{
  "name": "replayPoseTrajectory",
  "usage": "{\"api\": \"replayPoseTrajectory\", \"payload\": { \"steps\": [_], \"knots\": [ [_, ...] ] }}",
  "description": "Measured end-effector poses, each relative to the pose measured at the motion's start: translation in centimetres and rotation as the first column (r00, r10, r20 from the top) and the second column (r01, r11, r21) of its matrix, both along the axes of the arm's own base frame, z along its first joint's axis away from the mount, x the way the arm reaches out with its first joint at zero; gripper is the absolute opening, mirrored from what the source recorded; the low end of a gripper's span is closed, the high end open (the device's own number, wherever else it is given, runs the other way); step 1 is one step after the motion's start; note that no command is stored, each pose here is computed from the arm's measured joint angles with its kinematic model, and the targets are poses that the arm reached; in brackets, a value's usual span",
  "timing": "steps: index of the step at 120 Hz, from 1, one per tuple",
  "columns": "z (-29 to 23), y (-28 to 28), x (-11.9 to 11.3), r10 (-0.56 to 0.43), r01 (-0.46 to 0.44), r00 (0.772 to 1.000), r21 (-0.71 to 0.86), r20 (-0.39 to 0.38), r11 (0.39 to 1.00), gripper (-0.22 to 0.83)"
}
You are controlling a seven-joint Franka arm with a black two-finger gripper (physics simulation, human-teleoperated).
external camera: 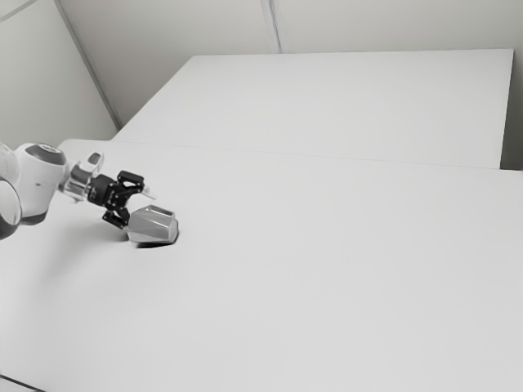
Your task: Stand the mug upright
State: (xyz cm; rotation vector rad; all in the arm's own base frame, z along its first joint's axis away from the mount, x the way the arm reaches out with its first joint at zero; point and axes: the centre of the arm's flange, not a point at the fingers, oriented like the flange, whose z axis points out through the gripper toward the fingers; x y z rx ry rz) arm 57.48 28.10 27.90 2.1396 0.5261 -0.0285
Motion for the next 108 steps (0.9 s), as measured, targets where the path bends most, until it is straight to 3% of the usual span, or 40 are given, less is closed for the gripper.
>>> {"api": "replayPoseTrajectory", "payload": {
  "steps": [6, 27, 42, 89, 108],
  "knots": [
    [0.0, -0.5, 0.3, -0.004, 0.004, 1.000, -0.010, 0.009, 1.000, 0.58],
    [0.2, -0.5, 0.4, -0.009, 0.009, 1.000, -0.005, 0.019, 1.000, 0.13],
    [0.1, -0.4, 0.3, -0.011, 0.011, 1.000, 0.001, 0.020, 1.000, -0.03],
    [2.4, -1.1, 1.0, -0.066, 0.064, 0.997, 0.072, 0.029, 0.995, -0.16],
    [6.9, -4.0, 1.8, -0.193, 0.186, 0.981, 0.220, 0.015, 0.958, -0.17]
  ]
}}
